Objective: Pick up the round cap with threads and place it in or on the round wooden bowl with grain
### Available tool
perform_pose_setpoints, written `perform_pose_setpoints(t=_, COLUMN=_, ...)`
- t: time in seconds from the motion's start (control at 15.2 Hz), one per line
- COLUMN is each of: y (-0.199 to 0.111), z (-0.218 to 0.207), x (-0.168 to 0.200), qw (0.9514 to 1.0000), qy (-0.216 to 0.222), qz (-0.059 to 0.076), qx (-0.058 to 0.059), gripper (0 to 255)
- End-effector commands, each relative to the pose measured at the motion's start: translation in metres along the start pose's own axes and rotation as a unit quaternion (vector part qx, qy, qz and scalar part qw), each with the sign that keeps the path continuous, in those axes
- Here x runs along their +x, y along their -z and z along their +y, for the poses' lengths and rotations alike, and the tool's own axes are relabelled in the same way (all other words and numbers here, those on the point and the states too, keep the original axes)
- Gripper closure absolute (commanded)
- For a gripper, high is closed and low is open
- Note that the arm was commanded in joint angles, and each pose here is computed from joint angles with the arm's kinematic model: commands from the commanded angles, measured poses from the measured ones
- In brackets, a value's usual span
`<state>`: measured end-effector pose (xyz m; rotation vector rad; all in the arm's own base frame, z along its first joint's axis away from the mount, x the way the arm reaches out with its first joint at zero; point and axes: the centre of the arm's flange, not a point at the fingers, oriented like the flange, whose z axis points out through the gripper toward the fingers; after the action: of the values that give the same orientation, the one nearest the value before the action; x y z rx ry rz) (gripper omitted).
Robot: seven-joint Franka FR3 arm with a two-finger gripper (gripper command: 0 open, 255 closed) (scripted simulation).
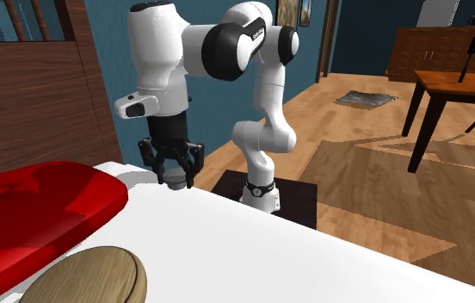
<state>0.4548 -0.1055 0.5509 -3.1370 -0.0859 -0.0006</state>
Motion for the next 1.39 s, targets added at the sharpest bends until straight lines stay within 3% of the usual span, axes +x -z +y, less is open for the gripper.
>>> perform_pose_setpoints(t=0.0, y=-0.001, z=0.008, x=0.025, qw=1.0, qy=0.0, qz=0.0, qx=0.0, gripper=255)
perform_pose_setpoints(t=0.99, y=0.001, z=0.073, x=0.212, qw=1.0, qy=0.0, qz=0.0, qx=0.0, gripper=255)
perform_pose_setpoints(t=1.32, y=-0.02, z=0.076, x=0.221, qw=1.0, qy=0.0, qz=0.0, qx=0.0, gripper=255)
